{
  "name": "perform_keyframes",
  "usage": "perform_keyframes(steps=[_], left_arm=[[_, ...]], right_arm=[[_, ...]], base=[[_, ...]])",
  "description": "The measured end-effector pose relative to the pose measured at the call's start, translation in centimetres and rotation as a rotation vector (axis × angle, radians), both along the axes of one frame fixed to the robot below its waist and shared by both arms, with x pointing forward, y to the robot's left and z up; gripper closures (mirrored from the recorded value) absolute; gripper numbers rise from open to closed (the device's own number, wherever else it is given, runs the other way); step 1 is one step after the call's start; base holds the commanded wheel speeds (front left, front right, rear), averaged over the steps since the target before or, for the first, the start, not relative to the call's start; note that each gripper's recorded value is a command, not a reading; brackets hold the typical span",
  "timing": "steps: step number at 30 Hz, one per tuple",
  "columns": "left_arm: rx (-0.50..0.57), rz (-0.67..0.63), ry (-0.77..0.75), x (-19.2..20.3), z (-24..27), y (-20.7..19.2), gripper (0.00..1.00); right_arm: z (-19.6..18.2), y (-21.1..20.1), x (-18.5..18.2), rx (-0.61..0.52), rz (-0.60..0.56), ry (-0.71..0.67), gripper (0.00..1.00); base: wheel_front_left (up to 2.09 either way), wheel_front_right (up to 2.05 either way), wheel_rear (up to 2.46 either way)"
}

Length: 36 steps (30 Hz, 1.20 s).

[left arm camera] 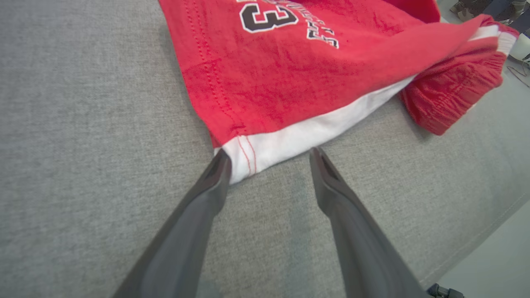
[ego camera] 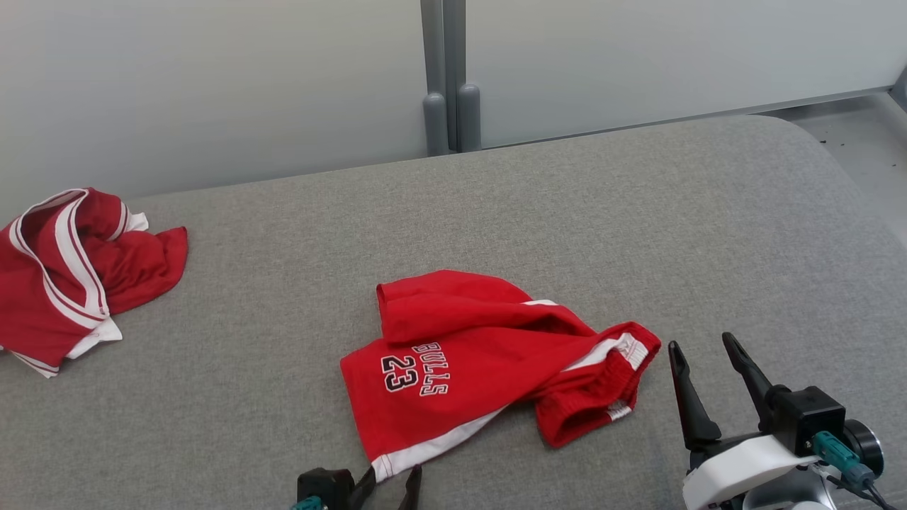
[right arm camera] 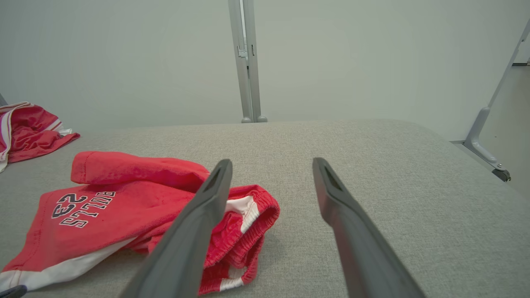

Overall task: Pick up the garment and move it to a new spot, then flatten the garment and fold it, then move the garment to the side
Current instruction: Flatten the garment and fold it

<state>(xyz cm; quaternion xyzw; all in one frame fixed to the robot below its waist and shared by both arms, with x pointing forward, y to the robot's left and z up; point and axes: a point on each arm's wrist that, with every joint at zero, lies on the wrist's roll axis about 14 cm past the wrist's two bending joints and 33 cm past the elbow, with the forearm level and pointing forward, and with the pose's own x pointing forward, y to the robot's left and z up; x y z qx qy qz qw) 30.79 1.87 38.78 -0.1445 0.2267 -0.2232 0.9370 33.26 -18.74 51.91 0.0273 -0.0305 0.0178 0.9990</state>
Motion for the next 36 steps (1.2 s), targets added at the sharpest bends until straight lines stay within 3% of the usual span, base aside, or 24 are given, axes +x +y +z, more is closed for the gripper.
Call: perform_keyframes(steps=[3, 8, 11, 20, 26, 30, 36], left_arm=[[0.012, 0.002, 0.024, -0.2, -0.7, 0.2, 0.46], [0.026, -0.005, 0.028, 0.3, -1.0, 0.0, 0.69], [0.030, -0.010, 0.025, 0.4, -1.1, -0.1, 1.00], [-0.021, 0.077, -0.103, 3.4, 2.2, 1.2, 1.00], [-0.052, 0.154, -0.242, 5.5, 6.4, 3.1, 1.00], [-0.055, 0.174, -0.278, 5.3, 7.4, 3.9, 1.00], [-0.063, 0.180, -0.292, 4.8, 7.9, 4.0, 1.00]], right_arm=[[0.0, 0.1, 0.0, 0.000, 0.002, 0.000, 0.00], [0.0, 0.0, 0.1, 0.000, -0.001, -0.001, 0.00], [-0.1, -0.1, 0.0, 0.000, -0.004, 0.002, 0.00], [-1.4, 0.7, 0.0, 0.045, 0.017, 0.048, 0.00], [-2.9, 1.7, 0.0, 0.151, 0.042, 0.098, 0.00], [-4.4, 3.4, -0.1, 0.244, 0.079, 0.155, 0.00], [-5.6, 5.1, 0.6, 0.293, 0.122, 0.200, 0.00]], base=[[0.00, 0.00, 0.00], [0.00, 0.00, 0.00], [0.00, 0.00, 0.00], [0.00, 0.00, 0.00], [0.00, 0.00, 0.00], [0.00, 0.00, 0.00], [0.00, 0.00, 0.00]])
